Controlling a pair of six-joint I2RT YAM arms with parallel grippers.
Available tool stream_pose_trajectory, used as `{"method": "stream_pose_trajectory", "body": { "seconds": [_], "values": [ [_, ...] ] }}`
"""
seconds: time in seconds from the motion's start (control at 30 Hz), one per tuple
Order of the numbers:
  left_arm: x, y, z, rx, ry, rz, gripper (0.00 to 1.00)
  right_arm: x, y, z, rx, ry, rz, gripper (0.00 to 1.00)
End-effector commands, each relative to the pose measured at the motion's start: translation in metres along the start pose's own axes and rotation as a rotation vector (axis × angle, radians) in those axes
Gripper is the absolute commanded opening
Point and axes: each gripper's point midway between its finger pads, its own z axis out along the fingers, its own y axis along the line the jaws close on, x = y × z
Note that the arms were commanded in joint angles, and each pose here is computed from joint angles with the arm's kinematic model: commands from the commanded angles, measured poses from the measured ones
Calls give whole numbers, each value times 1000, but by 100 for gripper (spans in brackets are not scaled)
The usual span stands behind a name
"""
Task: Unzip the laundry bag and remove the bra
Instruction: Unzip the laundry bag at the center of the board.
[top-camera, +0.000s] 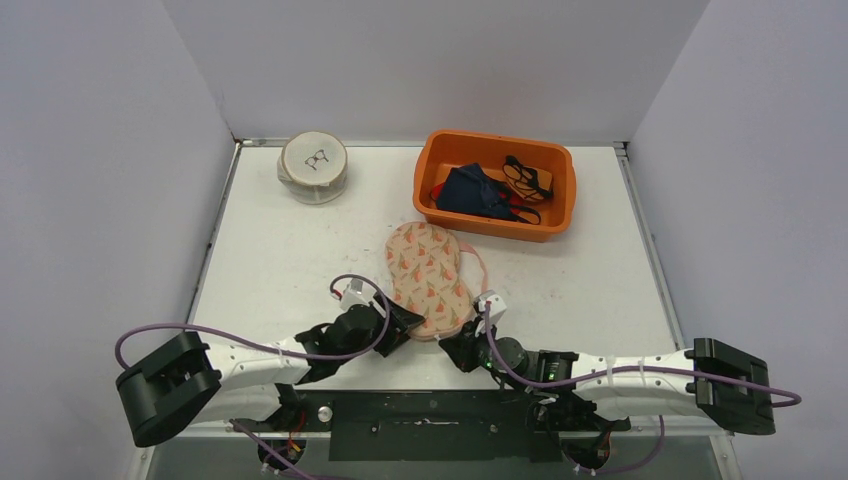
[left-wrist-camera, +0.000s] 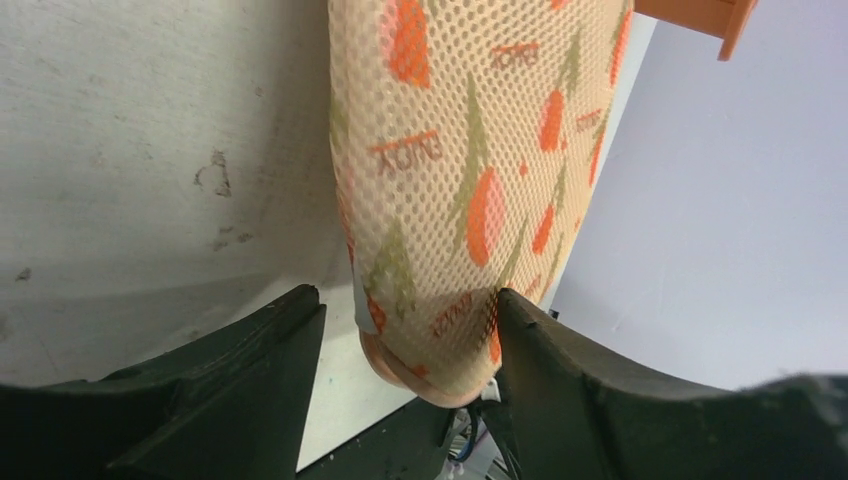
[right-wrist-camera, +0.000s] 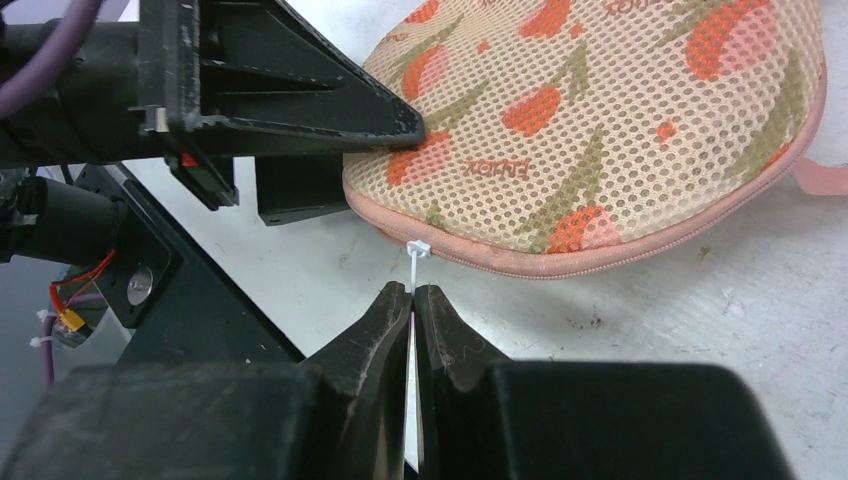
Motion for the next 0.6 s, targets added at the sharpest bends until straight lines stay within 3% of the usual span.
{"method": "stream_pose_trajectory", "body": {
  "seconds": [0.0,0.5,0.57],
  "values": [
    [-2,-26,8,73,-24,-30,58,-15,22,-2,-91,-57,44,5],
    [-3,-28,6,85,-29,-14,2,-5,-2,-8,-3,-28,-6,5],
    [-5,-28,4,85,-35,-9,0,-5,-7,-10,14,-28,-13,5]
  ]
}}
